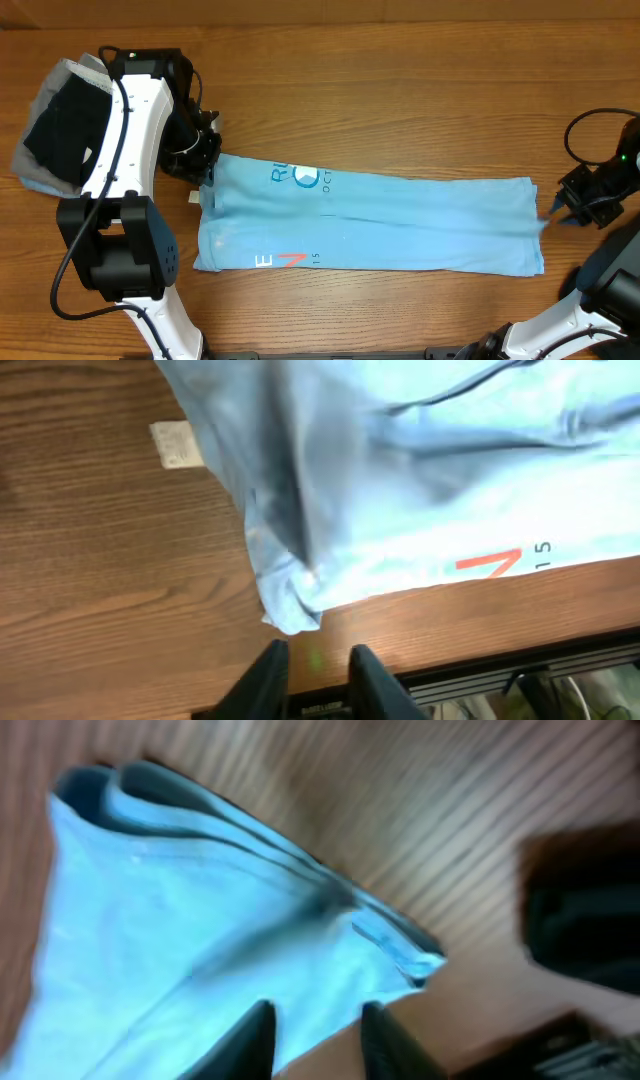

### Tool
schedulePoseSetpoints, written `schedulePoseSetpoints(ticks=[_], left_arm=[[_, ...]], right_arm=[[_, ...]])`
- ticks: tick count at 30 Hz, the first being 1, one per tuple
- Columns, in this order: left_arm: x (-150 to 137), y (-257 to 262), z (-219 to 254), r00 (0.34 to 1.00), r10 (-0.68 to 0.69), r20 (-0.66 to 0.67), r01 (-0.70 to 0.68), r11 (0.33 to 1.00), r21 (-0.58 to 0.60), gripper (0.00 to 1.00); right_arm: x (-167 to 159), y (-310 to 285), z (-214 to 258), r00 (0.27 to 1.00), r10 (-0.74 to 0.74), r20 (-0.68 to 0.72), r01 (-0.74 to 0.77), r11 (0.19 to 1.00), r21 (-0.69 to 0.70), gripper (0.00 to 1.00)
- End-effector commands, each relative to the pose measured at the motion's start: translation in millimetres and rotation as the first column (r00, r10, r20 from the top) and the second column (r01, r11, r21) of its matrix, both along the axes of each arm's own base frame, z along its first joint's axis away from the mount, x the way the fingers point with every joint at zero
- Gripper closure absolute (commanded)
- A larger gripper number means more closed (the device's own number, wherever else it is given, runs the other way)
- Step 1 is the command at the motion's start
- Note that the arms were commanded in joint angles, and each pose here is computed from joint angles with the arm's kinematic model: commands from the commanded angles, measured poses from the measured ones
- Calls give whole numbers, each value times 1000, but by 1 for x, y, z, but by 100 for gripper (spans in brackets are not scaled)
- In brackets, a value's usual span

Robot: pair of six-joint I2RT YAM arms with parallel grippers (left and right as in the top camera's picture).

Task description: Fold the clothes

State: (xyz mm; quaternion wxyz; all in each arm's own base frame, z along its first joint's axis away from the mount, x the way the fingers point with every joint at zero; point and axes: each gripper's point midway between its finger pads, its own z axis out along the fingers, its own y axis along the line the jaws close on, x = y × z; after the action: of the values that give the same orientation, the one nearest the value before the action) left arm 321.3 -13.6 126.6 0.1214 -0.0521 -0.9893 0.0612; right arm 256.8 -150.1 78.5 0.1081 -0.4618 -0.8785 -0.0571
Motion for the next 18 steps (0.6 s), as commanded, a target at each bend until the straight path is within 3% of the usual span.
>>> schedulePoseSetpoints(ticks=[1, 7, 9, 13, 18], left_arm=[[-5, 4, 6, 1000, -14, -4, 15, 1000, 8, 65], [-6, 9, 6, 1000, -15, -7, 15, 1000, 28, 60], [-3, 7, 5, 1000, -12, 5, 12, 1000, 15, 59], [1, 3, 13, 1000, -10, 27, 10, 1000, -5, 68], [9, -9, 54, 990, 15, 141, -4, 997, -82, 66]], right_arm=[[-9, -10, 6, 999, 12, -34, -14, 998, -62, 58], [-4, -3, 6, 1000, 4, -6, -4, 1000, -23, 49], [11, 8, 7, 997, 22, 75, -26, 999, 46, 49], [52, 42, 25, 929, 73, 363, -167, 958, 233, 53], [72, 48, 78, 830, 87, 551, -224, 957, 187, 48]])
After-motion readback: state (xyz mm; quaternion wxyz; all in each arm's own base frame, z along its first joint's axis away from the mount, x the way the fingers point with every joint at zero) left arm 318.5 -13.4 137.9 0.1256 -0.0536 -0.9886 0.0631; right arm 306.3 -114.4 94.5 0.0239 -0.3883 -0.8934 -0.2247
